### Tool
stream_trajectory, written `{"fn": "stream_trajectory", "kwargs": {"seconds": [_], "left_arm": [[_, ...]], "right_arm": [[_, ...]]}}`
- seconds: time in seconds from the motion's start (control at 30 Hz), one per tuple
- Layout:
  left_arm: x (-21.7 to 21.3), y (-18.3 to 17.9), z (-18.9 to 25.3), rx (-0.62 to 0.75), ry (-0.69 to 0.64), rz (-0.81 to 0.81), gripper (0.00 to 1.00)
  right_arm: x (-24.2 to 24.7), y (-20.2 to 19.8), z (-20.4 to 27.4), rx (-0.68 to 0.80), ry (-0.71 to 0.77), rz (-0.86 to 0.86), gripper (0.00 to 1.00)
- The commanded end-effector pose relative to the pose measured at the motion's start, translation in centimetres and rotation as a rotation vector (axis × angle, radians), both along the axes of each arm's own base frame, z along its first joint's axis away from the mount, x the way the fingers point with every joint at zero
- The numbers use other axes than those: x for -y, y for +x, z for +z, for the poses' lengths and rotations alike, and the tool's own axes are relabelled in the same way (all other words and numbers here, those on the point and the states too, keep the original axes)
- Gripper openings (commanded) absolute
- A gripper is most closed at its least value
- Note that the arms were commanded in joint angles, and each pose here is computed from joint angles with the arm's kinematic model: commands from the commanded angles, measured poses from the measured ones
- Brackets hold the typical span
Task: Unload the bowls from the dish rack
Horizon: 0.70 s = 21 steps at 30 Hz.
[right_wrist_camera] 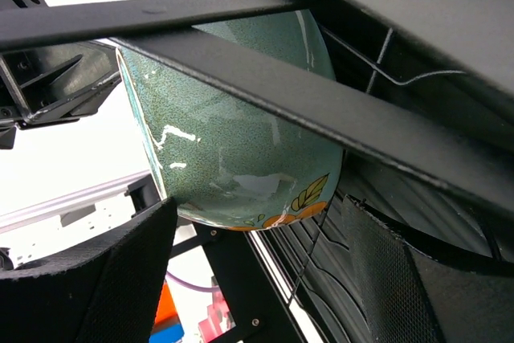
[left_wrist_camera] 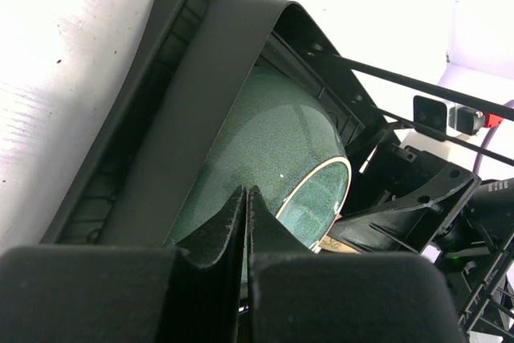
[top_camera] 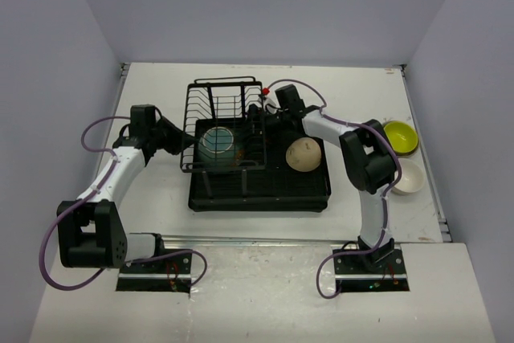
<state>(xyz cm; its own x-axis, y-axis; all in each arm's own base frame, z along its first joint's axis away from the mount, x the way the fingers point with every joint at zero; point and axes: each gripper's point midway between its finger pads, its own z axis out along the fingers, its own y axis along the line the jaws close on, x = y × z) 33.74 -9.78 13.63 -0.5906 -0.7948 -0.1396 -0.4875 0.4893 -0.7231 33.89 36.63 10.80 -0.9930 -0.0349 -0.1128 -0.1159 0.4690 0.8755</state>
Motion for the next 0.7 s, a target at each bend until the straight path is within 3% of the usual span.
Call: {"fn": "stream_trajectory", "kwargs": {"seconds": [0.0, 0.23, 0.67], "left_arm": [[0.2, 0.9, 1.6, 0.064, -0.001, -0.032, 0.01], [0.3, 1.1, 1.7, 0.066, -0.009, -0.03, 0.06], [0.5, 1.1, 1.4, 0.053, -0.021, -0.033, 0.1]], "right_arm": [[-1.4, -0.3, -3.1, 0.045, -0.043, 0.014, 0.84], [-1.8, -0.5, -3.2, 0.048, -0.018, 0.028, 0.94], [-2.8, -1.1, -2.0, 0.063, 0.09, 0.064, 0.95]]}}
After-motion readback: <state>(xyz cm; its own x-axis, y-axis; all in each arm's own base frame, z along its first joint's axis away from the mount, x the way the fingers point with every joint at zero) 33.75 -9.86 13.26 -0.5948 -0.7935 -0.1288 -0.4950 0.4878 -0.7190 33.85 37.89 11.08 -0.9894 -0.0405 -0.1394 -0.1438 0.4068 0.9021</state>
